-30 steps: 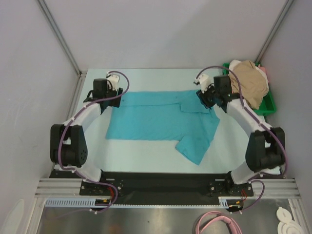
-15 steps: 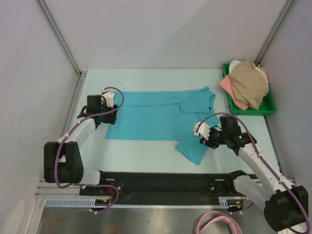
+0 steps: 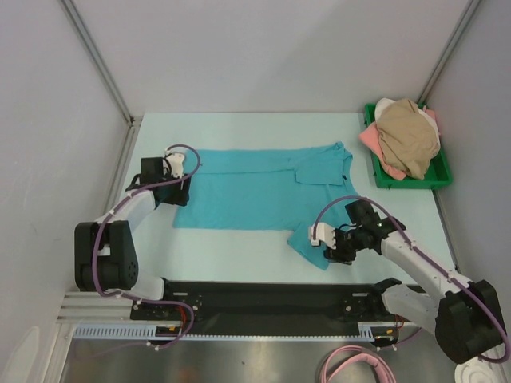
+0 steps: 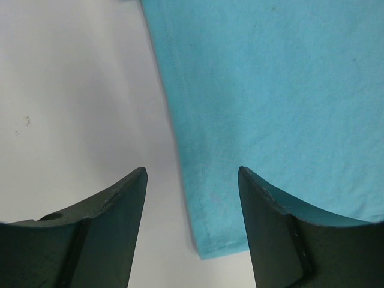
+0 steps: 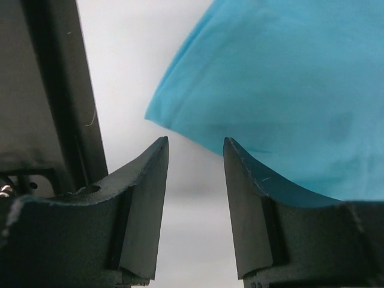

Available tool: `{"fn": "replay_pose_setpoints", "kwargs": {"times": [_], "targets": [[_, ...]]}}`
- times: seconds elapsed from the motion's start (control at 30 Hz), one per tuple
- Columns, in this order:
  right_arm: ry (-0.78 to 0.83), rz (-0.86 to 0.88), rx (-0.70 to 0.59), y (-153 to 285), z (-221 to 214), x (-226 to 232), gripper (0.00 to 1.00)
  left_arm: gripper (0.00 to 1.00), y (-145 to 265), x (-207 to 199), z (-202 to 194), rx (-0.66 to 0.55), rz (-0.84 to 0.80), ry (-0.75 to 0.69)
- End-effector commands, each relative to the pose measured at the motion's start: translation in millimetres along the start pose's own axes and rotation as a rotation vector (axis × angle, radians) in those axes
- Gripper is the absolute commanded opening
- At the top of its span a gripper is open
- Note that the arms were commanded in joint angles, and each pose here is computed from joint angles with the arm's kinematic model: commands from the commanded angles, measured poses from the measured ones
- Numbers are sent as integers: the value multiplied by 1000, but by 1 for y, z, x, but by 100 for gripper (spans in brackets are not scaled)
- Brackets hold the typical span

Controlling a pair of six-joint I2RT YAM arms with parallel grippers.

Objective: Fold and stack the t-shirts
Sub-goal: Fold the tshirt

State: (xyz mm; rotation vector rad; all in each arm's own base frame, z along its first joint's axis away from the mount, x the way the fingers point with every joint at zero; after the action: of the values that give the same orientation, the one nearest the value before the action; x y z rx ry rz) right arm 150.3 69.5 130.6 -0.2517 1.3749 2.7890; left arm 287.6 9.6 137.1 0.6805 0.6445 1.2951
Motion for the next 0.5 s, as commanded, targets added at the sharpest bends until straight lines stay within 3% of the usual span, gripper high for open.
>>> {"fn": "replay_pose_setpoints", "kwargs": {"times": [0.0, 0.47], "targets": [[53, 41, 17, -10, 2, 1, 47, 68, -1, 5, 11, -27, -18, -3], [82, 131, 93, -31, 0, 7, 47, 67, -5, 8, 10, -15, -19, 9]]}}
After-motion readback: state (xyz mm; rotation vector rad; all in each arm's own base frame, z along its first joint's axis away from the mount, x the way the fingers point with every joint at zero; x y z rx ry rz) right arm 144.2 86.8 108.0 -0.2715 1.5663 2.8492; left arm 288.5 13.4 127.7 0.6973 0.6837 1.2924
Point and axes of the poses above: each gripper's point midway between its finger pads, its own y axis back along the fingers, its own x axis along the line the jaws close on, z = x × y, the point moved 10 cm from there along y, back along the fingers, and after that the axes turned 7 degrees about y, right-handed, at the moved point
